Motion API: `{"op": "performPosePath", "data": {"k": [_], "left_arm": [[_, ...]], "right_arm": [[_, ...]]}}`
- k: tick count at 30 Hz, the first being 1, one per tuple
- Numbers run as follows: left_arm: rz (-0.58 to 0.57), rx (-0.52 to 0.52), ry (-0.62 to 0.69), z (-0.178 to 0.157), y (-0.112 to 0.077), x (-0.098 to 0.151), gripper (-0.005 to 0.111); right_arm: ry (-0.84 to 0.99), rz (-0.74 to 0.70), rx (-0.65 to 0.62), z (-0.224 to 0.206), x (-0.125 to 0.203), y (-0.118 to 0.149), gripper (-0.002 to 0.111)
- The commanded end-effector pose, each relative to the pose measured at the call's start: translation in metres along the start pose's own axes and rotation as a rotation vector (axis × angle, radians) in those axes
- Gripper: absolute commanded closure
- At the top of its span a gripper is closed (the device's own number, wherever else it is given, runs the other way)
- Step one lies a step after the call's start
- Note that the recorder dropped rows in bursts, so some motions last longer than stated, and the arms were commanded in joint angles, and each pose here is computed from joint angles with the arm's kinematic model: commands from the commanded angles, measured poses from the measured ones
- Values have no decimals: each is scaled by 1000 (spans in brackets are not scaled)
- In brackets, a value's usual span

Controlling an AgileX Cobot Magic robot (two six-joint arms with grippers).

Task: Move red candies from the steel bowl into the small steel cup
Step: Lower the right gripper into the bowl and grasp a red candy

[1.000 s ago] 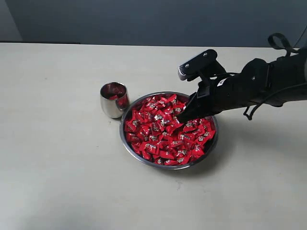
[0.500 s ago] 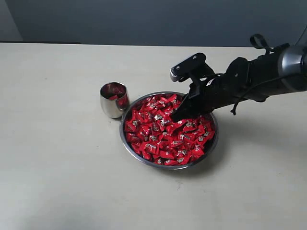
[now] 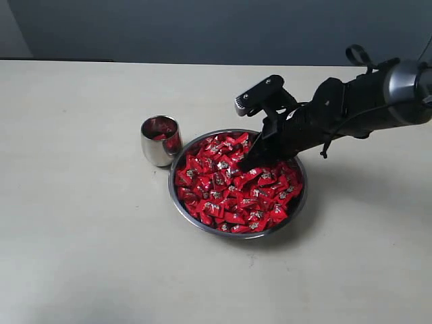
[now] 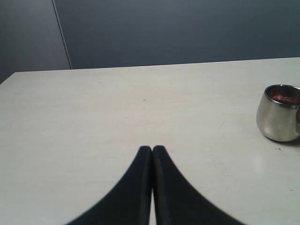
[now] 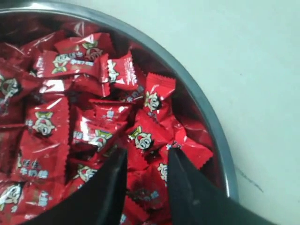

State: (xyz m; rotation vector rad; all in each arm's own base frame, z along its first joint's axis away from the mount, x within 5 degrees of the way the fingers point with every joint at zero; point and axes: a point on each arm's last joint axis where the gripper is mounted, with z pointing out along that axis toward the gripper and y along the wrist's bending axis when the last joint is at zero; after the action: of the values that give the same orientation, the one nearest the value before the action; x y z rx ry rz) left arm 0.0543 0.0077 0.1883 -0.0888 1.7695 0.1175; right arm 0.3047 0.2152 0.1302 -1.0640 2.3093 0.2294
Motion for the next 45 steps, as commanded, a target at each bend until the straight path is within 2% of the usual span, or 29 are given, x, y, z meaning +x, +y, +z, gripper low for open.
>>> {"op": "performPosePath", "data": {"k": [1, 38, 41, 45], "left_arm": [[-4, 0, -3, 0, 0, 1, 106], [-4, 0, -3, 0, 0, 1, 106], [-4, 0, -3, 0, 0, 1, 106], [-4, 0, -3, 0, 0, 1, 106]], "right_arm": [[-16, -22, 16, 0, -3, -3, 78], [59, -78, -5, 17, 11, -1, 78], [59, -78, -5, 17, 11, -1, 85], [55, -78, -2, 17, 11, -1, 109]]}}
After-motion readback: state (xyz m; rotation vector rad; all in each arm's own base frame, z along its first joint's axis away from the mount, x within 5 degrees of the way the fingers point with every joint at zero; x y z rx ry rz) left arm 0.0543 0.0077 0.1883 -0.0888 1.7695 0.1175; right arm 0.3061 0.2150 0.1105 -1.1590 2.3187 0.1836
